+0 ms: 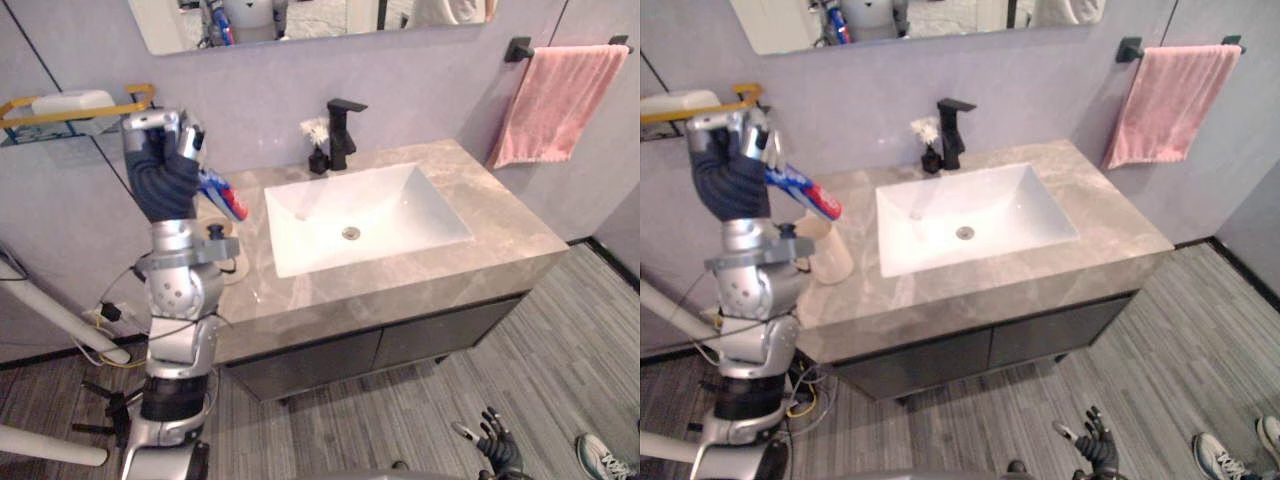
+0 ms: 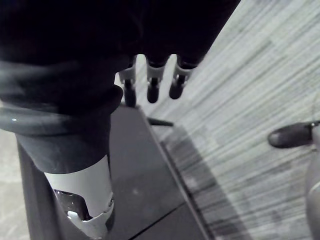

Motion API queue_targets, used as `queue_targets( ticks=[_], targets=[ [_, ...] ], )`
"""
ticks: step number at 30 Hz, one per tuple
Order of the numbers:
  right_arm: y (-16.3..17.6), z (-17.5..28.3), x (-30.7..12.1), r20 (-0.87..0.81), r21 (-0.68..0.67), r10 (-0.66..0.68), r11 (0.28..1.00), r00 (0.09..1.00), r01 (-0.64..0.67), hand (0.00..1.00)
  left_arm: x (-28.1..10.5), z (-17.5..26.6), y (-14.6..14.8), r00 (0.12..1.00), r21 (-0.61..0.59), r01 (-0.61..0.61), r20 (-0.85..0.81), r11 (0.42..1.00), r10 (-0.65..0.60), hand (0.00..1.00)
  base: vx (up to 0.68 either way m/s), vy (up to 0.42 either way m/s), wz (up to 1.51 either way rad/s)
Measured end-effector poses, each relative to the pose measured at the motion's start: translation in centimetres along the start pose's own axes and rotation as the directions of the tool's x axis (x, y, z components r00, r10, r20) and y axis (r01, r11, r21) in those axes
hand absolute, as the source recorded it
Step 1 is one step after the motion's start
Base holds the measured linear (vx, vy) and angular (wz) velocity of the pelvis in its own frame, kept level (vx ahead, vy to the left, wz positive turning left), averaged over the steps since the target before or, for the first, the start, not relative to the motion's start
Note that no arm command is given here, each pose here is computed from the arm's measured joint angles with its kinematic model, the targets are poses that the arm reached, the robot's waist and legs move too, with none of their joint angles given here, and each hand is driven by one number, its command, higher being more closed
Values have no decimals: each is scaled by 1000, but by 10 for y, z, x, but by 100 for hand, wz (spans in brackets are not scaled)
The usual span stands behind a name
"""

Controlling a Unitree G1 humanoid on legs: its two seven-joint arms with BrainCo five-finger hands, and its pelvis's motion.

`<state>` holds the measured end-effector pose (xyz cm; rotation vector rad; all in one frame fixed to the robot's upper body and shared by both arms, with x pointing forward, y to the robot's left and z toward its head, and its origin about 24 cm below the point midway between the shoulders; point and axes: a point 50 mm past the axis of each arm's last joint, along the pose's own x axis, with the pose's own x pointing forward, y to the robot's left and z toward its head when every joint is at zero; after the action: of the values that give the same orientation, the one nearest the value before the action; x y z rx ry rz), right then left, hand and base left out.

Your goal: Organize washtable

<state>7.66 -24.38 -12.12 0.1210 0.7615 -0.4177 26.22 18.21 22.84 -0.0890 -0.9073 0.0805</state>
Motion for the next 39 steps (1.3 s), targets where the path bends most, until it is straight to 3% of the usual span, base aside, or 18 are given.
queue_targets(
  ticks=[15,39],
  targets=[
    [13,-16,3,-96,-19,45,999,994,-47,0,40,-14,15,999,159,24,-29,987,-20,100,-21,-22,6],
    [16,-24,2,-132,-23,52,998,990,-55,0,24,-48,38,978,200,-16,-202,980,57,100,-18,-25,3]
  ],
)
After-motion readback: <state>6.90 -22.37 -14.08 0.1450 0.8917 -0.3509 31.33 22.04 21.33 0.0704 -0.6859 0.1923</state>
